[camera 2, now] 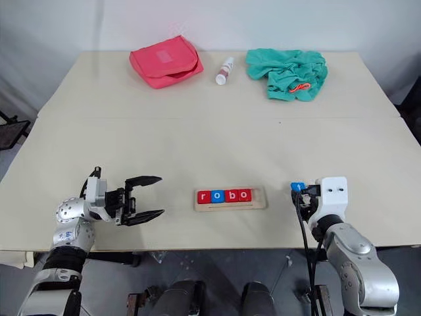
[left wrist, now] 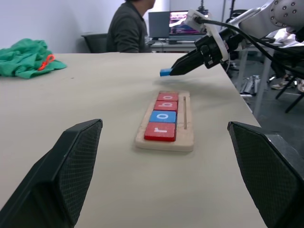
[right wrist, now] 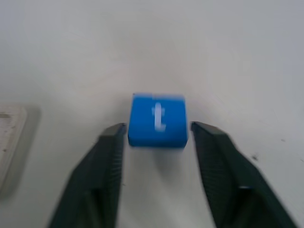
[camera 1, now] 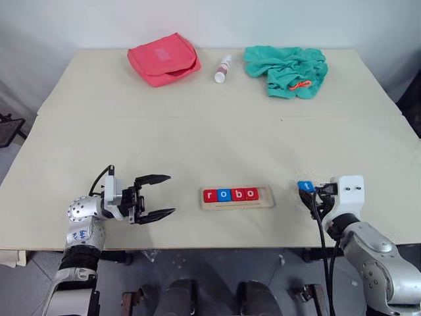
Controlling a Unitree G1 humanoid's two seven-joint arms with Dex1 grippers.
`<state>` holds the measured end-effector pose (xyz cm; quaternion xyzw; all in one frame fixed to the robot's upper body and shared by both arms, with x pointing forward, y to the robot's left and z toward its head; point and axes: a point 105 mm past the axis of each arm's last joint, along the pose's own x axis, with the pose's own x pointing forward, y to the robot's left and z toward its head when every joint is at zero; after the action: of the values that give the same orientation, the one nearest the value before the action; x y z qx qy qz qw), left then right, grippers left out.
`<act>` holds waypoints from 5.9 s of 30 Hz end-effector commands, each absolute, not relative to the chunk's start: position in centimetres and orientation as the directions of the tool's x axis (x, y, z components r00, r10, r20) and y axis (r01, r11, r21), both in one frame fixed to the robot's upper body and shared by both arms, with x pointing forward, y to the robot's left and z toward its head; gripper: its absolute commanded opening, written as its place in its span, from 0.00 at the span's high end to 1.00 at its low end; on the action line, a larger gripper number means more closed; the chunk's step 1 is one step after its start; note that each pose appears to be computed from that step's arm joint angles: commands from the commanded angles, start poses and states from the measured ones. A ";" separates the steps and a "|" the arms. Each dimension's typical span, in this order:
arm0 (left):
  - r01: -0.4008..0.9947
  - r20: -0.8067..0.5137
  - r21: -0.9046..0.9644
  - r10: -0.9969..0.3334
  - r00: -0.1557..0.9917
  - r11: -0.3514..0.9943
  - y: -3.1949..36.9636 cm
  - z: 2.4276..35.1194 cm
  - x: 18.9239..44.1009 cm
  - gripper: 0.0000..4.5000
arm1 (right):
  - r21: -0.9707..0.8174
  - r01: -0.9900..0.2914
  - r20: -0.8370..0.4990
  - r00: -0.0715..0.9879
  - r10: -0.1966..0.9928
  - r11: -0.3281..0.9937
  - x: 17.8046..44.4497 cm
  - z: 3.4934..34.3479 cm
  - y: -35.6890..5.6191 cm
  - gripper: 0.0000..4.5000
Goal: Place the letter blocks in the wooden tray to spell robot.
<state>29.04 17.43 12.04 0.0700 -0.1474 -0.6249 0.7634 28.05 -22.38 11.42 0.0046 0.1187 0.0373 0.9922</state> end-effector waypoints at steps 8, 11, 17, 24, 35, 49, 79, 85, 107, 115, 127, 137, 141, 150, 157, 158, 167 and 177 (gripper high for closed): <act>0.939 0.110 0.322 -0.990 0.087 0.118 17.3 12.1 27.7 0.00 | -0.022 -0.205 -0.213 0.957 0.195 0.979 26.8 12.5 -21.7 0.01; 0.939 0.113 0.322 -0.990 0.090 0.122 17.2 12.1 27.5 0.00 | -0.165 -0.365 -0.276 0.909 0.313 0.916 26.6 12.9 -21.8 0.01; 0.939 0.118 0.321 -0.989 0.093 0.127 17.0 12.0 27.2 0.00 | -0.320 -0.576 -0.407 0.800 0.440 0.752 27.3 13.5 -23.5 0.01; 0.935 0.134 0.322 -0.985 0.112 0.150 16.7 11.8 26.8 0.00 | -0.395 -0.757 -0.557 0.648 0.519 0.520 30.2 14.3 -25.1 0.01; 0.925 0.147 0.321 -0.976 0.163 0.203 16.9 11.5 25.5 0.00 | -0.319 -0.877 -0.693 0.475 0.542 0.360 32.6 12.8 -25.3 0.09; 0.922 0.147 0.320 -0.973 0.177 0.216 16.9 11.6 25.7 0.00 | -0.372 -0.878 -0.624 0.476 0.620 0.300 32.5 16.8 -22.0 0.67; 0.913 0.163 0.333 -0.968 0.189 0.234 16.7 11.7 25.8 0.00 | -0.284 -0.956 -0.629 0.238 0.740 0.066 32.2 15.3 -14.5 0.45; 0.913 0.165 0.334 -0.968 0.189 0.235 16.5 11.7 26.1 0.00 | -0.294 -0.953 -0.620 0.250 0.743 0.076 32.0 15.7 -14.5 0.01; 0.915 0.173 0.340 -0.971 0.166 0.217 16.1 11.7 26.4 0.00 | -0.315 -0.920 -0.553 0.378 0.742 0.234 34.3 15.6 -15.0 0.99; 0.912 0.170 0.339 -0.969 0.181 0.230 16.4 11.6 26.2 0.00 | -0.304 -0.924 -0.558 0.369 0.743 0.231 34.2 14.7 -14.8 0.99; 0.913 0.175 0.340 -0.969 0.176 0.227 16.1 11.6 26.9 0.00 | -0.356 -0.902 -0.511 0.407 0.757 0.245 34.0 16.5 -14.8 0.99; 0.914 0.174 0.338 -0.969 0.173 0.224 16.1 11.4 26.9 0.00 | -0.339 -0.907 -0.488 0.397 0.777 0.250 32.9 16.8 -14.9 0.99; 0.914 0.177 0.339 -0.969 0.173 0.225 16.0 11.5 26.9 0.00 | -0.321 -0.915 -0.504 0.384 0.774 0.245 32.7 15.9 -14.9 0.99; 0.912 0.178 0.341 -0.968 0.176 0.229 16.1 11.4 27.0 0.00 | -0.288 -0.927 -0.535 0.364 0.762 0.241 32.4 14.1 -15.1 0.99; 0.912 0.180 0.340 -0.968 0.177 0.230 16.0 11.3 26.9 0.00 | -0.301 -0.926 -0.534 0.360 0.765 0.226 32.1 14.6 -15.2 0.99; 0.912 0.181 0.339 -0.967 0.178 0.231 16.0 11.3 27.0 0.00 | -0.308 -0.924 -0.530 0.363 0.766 0.225 32.1 14.8 -15.2 0.99; 0.911 0.187 0.343 -0.967 0.172 0.229 15.8 11.4 27.3 0.00 | -0.280 -0.942 -0.569 0.319 0.758 0.186 31.5 13.5 -15.0 0.99; 0.910 0.183 0.346 -0.968 0.172 0.227 15.9 11.3 27.3 0.00 | -0.344 -0.923 -0.530 0.343 0.775 0.173 31.9 15.7 -14.6 0.99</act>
<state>27.30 15.79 10.99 0.0717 -0.1744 -0.6184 0.7629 31.82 -15.14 13.99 -0.3011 0.1458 0.5598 0.7581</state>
